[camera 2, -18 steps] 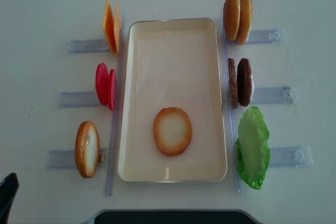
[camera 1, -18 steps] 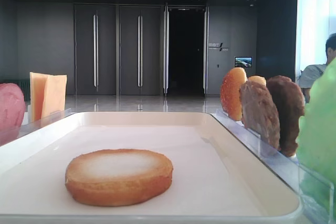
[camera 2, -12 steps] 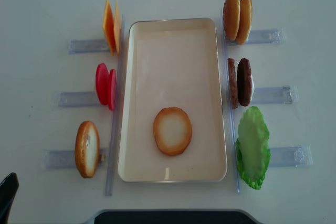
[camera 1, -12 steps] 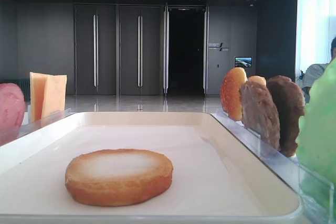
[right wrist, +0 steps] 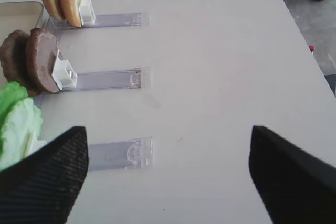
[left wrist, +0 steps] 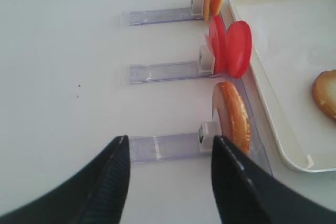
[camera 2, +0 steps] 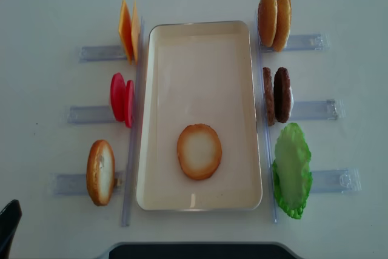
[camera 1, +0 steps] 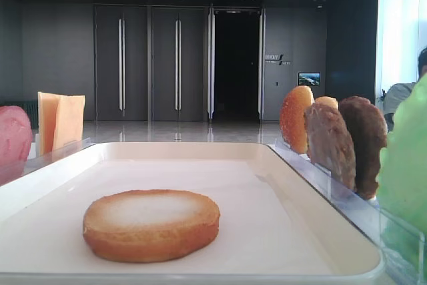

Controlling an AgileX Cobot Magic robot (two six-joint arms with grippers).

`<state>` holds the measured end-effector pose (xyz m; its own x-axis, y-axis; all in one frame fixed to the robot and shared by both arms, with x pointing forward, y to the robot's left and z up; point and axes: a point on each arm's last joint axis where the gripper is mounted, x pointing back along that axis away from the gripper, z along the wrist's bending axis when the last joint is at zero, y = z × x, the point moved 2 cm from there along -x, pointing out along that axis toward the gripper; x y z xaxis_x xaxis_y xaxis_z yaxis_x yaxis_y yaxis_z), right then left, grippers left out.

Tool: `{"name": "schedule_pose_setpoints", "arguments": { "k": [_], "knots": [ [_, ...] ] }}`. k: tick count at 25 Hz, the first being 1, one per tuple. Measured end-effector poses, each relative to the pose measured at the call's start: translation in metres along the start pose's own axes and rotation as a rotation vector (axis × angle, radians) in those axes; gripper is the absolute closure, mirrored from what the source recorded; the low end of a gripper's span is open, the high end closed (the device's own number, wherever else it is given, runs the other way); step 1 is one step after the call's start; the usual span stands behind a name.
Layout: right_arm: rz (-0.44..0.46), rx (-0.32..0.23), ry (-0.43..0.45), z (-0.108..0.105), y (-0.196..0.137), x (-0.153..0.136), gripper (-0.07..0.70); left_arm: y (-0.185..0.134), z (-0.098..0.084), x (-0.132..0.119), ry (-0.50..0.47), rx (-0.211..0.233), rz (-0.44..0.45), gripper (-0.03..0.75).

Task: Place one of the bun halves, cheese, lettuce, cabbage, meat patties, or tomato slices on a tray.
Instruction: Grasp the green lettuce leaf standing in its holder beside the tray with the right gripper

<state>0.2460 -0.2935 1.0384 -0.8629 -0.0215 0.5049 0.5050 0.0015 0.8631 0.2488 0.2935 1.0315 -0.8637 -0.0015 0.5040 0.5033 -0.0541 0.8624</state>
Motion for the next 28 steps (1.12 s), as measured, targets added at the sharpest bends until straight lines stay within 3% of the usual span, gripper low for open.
{"name": "schedule_pose_setpoints", "arguments": {
  "k": [28],
  "knots": [
    [0.000, 0.009, 0.016, 0.0001, -0.0001, 0.0001, 0.042, 0.0000, 0.0000, 0.0000, 0.000, 0.005, 0.000, 0.328]
  ]
}}
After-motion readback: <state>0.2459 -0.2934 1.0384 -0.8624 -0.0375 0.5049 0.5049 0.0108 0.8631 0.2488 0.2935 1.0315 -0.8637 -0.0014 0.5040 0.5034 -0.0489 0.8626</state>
